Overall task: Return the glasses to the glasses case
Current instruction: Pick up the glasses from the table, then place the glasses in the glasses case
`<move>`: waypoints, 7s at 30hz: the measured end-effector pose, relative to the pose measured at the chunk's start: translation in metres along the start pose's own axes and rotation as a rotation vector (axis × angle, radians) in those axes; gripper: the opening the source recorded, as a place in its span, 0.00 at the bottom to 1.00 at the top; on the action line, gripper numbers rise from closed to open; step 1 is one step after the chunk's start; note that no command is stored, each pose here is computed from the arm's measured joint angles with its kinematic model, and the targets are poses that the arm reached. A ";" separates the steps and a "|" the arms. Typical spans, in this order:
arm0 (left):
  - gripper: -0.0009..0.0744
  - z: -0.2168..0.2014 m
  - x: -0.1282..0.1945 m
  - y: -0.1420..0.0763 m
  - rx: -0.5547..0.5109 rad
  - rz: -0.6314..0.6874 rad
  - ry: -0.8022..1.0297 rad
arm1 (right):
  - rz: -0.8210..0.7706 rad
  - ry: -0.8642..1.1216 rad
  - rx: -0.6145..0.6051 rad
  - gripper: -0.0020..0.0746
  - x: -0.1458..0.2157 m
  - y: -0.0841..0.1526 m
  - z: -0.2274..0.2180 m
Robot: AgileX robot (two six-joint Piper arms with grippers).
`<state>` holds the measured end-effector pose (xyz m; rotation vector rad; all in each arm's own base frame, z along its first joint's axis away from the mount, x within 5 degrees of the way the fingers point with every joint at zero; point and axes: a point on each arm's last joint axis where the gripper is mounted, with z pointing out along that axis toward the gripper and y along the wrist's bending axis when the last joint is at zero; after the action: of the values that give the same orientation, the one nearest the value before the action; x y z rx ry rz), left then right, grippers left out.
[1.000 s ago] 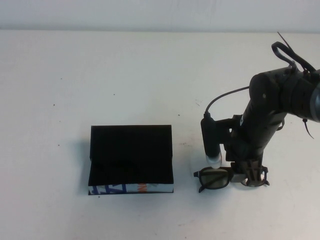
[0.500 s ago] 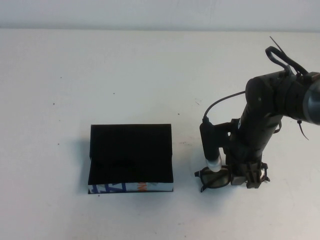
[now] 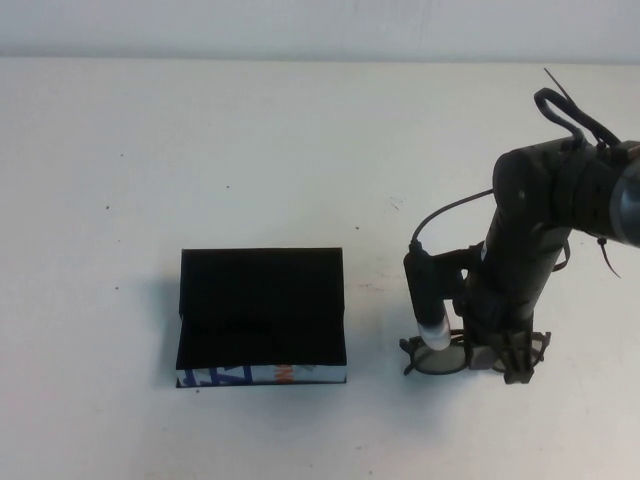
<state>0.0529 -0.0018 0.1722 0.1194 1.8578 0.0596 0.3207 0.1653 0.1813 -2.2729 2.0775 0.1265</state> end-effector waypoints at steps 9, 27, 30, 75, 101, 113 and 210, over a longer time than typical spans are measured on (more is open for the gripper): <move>0.01 0.000 0.000 0.000 0.000 0.000 0.000 | -0.030 -0.015 0.024 0.12 -0.018 0.021 -0.040; 0.01 0.000 0.000 0.000 0.000 0.000 0.000 | -0.213 -0.169 0.095 0.12 -0.176 -0.007 -0.041; 0.01 0.000 0.000 0.000 0.000 0.000 0.000 | -0.206 -0.173 0.068 0.12 -0.182 -0.011 -0.028; 0.01 0.000 0.000 0.000 0.000 0.000 0.000 | -0.027 -0.192 -0.011 0.11 -0.191 -0.019 0.001; 0.01 0.000 0.000 0.000 0.000 0.000 0.000 | 0.013 -0.179 0.017 0.43 -0.189 -0.019 -0.007; 0.01 0.000 0.000 0.000 0.000 0.000 0.000 | 0.010 -0.179 0.033 0.43 -0.188 -0.019 -0.013; 0.01 -0.012 -0.043 0.013 0.024 -0.655 -0.533 | 0.512 -0.367 0.110 0.01 -0.172 -0.024 -0.103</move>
<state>0.0543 0.0064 0.2181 -0.4219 1.2898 -0.4111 0.3317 0.3276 0.3010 -1.4734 2.3235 0.4036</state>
